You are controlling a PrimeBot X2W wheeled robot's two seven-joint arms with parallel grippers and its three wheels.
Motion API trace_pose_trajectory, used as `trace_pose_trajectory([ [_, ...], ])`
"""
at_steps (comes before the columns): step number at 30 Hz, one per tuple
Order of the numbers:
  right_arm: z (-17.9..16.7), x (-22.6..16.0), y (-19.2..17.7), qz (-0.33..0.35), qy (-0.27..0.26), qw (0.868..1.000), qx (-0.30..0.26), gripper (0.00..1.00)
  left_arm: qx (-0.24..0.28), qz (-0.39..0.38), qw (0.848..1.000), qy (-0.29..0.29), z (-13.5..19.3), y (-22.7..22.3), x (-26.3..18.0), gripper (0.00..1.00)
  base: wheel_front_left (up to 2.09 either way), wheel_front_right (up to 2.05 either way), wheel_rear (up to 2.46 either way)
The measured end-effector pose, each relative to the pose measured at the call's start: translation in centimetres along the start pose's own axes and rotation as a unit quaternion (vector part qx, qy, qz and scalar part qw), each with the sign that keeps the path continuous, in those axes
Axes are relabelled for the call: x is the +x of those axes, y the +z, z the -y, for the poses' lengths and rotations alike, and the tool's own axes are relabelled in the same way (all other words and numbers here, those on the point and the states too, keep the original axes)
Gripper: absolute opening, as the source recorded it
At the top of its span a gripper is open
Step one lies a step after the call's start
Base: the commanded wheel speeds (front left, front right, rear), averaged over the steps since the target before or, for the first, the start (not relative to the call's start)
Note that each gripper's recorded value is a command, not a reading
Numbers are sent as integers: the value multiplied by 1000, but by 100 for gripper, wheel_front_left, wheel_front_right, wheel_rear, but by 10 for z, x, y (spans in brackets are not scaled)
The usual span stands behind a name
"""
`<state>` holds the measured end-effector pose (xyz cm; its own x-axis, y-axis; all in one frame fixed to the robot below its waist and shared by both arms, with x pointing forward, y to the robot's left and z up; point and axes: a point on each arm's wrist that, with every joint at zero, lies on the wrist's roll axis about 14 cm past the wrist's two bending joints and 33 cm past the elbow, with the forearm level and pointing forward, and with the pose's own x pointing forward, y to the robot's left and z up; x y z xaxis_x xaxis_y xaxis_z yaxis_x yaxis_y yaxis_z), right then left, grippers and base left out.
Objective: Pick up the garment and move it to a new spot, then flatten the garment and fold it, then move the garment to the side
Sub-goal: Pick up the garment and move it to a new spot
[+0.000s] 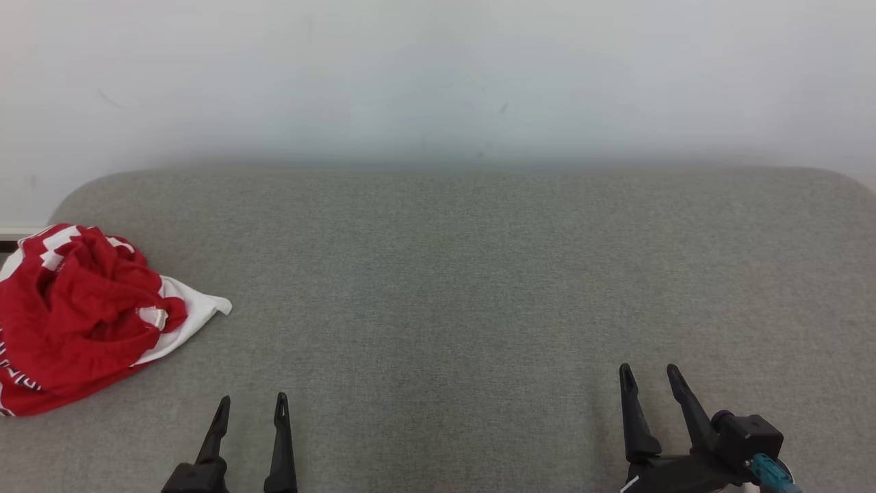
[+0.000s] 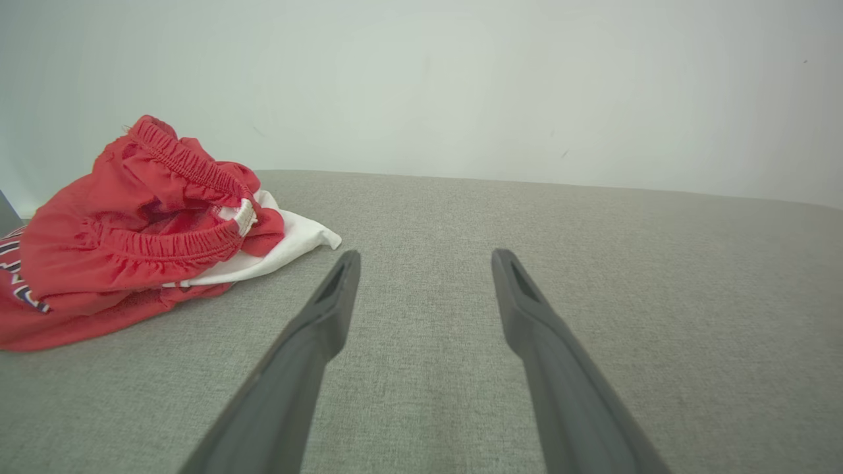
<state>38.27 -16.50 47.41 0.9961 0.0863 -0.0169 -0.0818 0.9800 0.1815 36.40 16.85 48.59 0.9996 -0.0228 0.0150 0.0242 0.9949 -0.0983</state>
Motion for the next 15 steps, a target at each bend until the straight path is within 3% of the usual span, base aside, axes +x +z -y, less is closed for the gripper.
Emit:
trace_pose_trajectory([
  [7, -11, 6, -3, -5, 17, 1000, -1, 100, -4, 3, 1000, 26, -14, 2, -9, 100, 0, 0, 0],
  [15, -53, 20, -10, -15, 77, 997, -2, 100, -1, 12, 995, 99, -57, 8, -38, 100, 0, 0, 0],
])
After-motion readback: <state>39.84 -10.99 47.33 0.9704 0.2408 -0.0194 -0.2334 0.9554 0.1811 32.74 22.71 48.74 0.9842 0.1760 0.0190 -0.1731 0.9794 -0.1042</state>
